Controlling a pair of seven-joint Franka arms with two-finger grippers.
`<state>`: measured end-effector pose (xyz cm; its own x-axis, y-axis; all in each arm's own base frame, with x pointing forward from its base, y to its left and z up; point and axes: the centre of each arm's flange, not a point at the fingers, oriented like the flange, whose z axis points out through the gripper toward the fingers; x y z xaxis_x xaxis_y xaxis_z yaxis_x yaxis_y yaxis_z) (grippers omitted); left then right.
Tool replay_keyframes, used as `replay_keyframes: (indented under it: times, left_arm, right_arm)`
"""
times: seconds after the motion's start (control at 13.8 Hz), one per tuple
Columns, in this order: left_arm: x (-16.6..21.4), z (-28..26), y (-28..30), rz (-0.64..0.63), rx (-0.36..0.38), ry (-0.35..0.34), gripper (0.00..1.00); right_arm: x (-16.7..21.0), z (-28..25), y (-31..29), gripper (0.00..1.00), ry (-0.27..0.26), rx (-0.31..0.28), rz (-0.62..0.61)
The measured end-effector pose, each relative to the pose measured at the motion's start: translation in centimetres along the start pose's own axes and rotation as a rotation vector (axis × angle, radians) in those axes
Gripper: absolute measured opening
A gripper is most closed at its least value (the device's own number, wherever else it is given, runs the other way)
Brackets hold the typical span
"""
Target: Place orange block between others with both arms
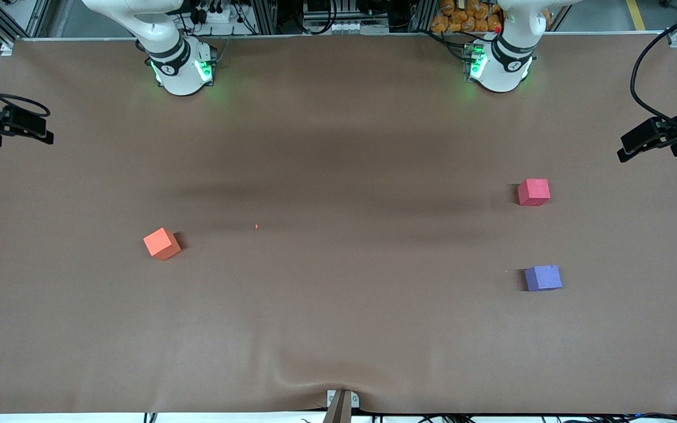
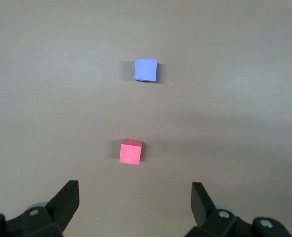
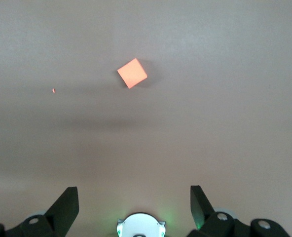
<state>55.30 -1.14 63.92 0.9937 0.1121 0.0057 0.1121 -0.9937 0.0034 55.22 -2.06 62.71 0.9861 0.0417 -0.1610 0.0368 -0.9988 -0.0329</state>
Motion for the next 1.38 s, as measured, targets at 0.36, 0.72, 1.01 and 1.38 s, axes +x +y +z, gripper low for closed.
replay_keyframes:
  times: [0.36,0.72,1.01,1.38]
  left_arm:
    - [0.1,0.3,0.1,0.002,0.001,-0.01,1.0]
    - [0.4,1.1,0.2,0.005,0.0,-0.024,1.0]
    - [0.7,1.7,0.4,0.008,0.0,-0.035,1.0]
    - [1.1,2.5,0.5,0.011,-0.001,-0.048,1.0]
  right_arm:
    - [7.2,8.0,-3.7,1.0,0.008,-0.021,-0.124]
    - [14.1,20.0,-2.2,1.0,0.029,-0.04,-0.227]
    - [16.0,29.5,-1.8,1.0,0.006,-0.043,-0.295]
    - [17.0,37.0,-1.9,1.0,-0.052,0.036,-0.377]
